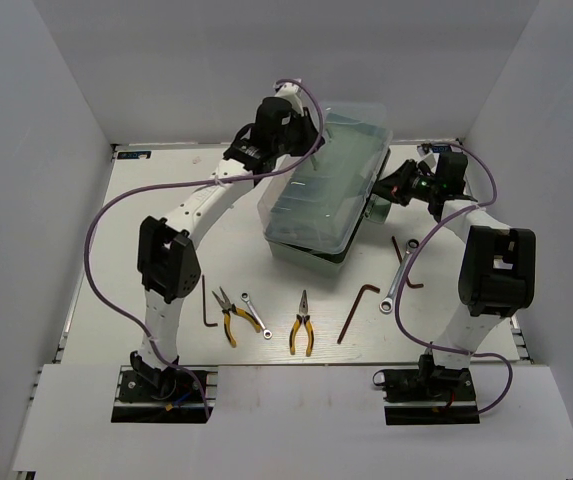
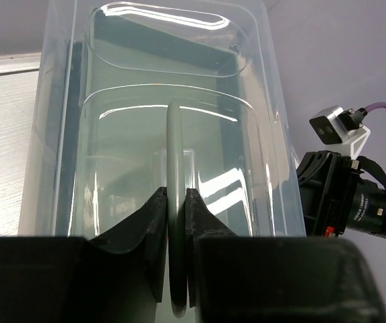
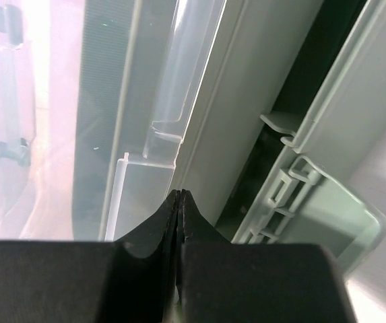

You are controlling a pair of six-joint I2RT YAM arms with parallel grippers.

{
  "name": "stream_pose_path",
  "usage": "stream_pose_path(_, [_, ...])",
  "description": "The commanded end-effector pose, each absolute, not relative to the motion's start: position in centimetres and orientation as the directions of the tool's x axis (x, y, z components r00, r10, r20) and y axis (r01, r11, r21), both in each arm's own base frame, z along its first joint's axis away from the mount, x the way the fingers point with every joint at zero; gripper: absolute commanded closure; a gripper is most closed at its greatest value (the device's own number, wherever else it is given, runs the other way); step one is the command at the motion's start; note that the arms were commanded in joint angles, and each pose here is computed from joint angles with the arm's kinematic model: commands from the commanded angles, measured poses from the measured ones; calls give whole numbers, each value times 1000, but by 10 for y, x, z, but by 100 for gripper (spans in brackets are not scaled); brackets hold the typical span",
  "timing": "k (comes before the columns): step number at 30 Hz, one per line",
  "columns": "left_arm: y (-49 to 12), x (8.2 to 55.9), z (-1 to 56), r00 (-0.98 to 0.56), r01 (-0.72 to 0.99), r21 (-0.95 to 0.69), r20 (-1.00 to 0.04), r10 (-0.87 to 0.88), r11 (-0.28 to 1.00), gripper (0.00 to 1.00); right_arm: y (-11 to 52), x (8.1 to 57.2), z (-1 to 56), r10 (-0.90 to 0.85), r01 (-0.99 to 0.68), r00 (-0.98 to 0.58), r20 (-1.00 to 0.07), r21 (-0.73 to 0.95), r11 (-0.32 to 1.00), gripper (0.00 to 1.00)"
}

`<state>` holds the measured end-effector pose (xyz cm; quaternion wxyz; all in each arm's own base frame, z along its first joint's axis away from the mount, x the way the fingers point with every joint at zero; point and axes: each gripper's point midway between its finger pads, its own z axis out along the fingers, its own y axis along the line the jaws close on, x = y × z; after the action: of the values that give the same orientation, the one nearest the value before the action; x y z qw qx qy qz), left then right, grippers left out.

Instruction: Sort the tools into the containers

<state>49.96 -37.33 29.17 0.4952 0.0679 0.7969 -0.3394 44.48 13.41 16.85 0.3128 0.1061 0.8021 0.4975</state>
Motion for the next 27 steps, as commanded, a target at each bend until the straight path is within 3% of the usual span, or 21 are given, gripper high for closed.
stream_pose_path(1, [-360,467,406,-344,561,-478,-877,-335,676,73,140,445,208,471,-256,-750,-465,860,442,100])
stream_pose_path(2, [-359,468,406,-339,564,-470,-882,-328,680,66,140,445,209,471,-256,-749,-466,859,442,100])
stream_pose_path(6, [-331,468,421,-284,515,-431,-901,-327,741,23,140,446,208,471,-252,-752,-461,862,441,100])
stream_pose_path(10, [-288,461,433,-221,415,-358,-931,-289,837,12,142,446,207,473,-244,-756,-452,865,438,100])
stream_pose_path(12, [-252,461,404,-241,273,-311,-938,-248,910,9,142,446,207,472,-246,-756,-453,865,437,100])
stream_pose_path(15, [-194,434,401,-179,133,-297,-946,-272,945,12,142,445,208,467,-253,-756,-458,863,437,100])
stream_pose_path(16, [-182,427,344,-258,75,-282,-932,-254,957,23,143,444,209,467,-251,-758,-455,864,436,100])
stream_pose_path(17, [-165,414,347,-229,59,-305,-931,-284,951,34,143,443,209,467,-248,-760,-453,865,436,100])
stream_pose_path(18, [-156,408,302,-294,20,-287,-917,-269,958,44,142,444,210,464,-256,-756,-462,860,441,100])
stream_pose_path(19, [-149,405,284,-321,-16,-309,-899,-297,951,61,142,444,211,461,-259,-755,-466,858,443,100])
stream_pose_path(20, [-141,404,263,-357,-42,-313,-883,-306,949,67,142,443,209,461,-251,-759,-460,860,445,100])
stream_pose_path(22, [-141,399,220,-413,-47,-345,-848,-332,938,72,143,443,211,458,-259,-756,-467,857,447,100])
stream_pose_path(27, [-172,398,148,-546,29,-499,-733,-405,866,69,142,440,212,452,-260,-757,-472,852,454,100])
